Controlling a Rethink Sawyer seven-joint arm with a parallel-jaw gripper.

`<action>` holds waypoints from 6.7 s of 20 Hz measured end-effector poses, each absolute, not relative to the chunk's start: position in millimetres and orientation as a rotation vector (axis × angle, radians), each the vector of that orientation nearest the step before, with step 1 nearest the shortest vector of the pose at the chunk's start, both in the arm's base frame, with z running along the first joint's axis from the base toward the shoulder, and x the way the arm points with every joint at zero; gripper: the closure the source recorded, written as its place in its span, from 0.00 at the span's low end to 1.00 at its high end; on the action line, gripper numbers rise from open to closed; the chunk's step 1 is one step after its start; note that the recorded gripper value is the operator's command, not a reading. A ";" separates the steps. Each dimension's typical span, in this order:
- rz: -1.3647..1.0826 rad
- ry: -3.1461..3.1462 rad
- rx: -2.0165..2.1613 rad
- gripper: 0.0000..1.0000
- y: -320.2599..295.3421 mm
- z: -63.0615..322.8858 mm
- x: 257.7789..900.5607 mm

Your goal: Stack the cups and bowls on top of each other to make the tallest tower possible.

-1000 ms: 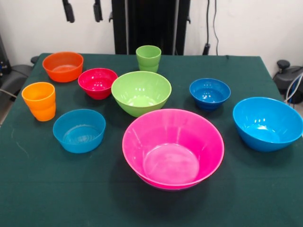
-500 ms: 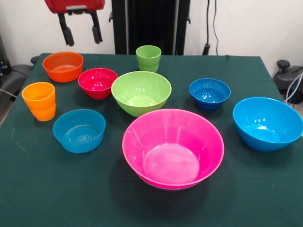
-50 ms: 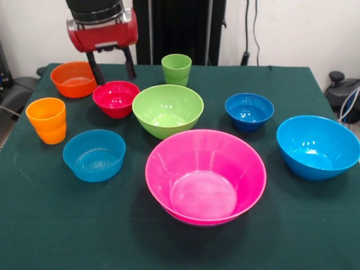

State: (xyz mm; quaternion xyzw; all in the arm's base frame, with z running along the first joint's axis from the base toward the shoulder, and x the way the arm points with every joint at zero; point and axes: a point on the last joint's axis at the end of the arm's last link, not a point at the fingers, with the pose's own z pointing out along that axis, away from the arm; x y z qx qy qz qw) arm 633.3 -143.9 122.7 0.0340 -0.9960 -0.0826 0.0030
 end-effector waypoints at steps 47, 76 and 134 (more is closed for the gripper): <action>-0.281 -3.275 0.273 0.00 -188.2 79.1 727.6; -0.185 -3.190 0.316 0.00 -188.2 10.4 692.3; -0.139 -3.123 0.386 0.00 -224.4 -42.0 662.5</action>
